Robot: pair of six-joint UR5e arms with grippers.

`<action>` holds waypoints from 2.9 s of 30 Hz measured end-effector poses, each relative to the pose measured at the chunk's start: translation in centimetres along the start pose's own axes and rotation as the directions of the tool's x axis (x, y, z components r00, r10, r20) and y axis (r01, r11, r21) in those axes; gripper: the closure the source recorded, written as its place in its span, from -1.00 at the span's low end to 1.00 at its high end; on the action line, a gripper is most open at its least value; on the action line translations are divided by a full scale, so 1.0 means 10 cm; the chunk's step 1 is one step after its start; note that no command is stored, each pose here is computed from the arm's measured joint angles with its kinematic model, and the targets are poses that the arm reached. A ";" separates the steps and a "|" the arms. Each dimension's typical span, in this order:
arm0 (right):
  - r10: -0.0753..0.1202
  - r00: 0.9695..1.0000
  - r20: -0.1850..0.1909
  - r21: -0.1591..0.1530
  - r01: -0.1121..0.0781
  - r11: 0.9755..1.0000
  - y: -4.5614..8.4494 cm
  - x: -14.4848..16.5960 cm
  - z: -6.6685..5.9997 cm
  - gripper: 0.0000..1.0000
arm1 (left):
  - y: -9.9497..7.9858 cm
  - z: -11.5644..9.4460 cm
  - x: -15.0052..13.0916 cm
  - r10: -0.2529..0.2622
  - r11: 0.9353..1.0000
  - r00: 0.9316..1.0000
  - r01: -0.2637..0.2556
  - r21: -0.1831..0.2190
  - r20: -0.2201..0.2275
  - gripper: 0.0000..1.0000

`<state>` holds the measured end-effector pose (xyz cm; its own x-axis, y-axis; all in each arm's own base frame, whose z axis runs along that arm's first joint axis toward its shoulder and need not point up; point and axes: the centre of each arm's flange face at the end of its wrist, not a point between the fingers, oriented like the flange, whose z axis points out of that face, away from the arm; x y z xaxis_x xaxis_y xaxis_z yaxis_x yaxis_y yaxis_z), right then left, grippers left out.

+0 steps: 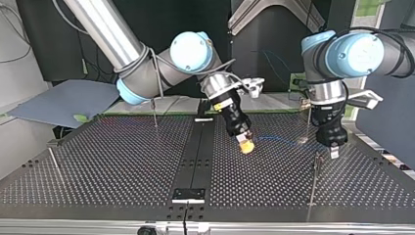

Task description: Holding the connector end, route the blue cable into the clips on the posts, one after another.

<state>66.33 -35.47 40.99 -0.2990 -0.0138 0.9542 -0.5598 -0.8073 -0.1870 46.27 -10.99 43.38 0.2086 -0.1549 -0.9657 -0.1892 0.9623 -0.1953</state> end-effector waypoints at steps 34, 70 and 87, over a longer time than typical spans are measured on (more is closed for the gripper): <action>-0.008 1.000 -0.011 -0.028 0.007 1.000 0.28 0.02 0.11 1.00 | 0.04 0.42 0.03 -0.070 0.997 0.996 0.067 0.044 0.060 1.00; -0.023 0.999 -0.024 -0.040 0.022 0.999 0.73 -0.09 0.38 1.00 | 0.40 1.04 0.23 -0.152 0.985 0.987 0.147 0.086 0.056 1.00; -0.035 0.999 -0.039 -0.040 0.034 0.999 1.03 -0.06 0.49 1.00 | 0.35 1.09 0.22 -0.187 0.977 0.980 0.179 0.114 0.069 1.00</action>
<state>64.52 -46.67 39.67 -0.3089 0.0375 0.9504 -0.6002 -0.7828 -0.1642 56.54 -5.56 42.49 0.3058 -0.3168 -0.8978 -0.0386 0.9381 -0.3442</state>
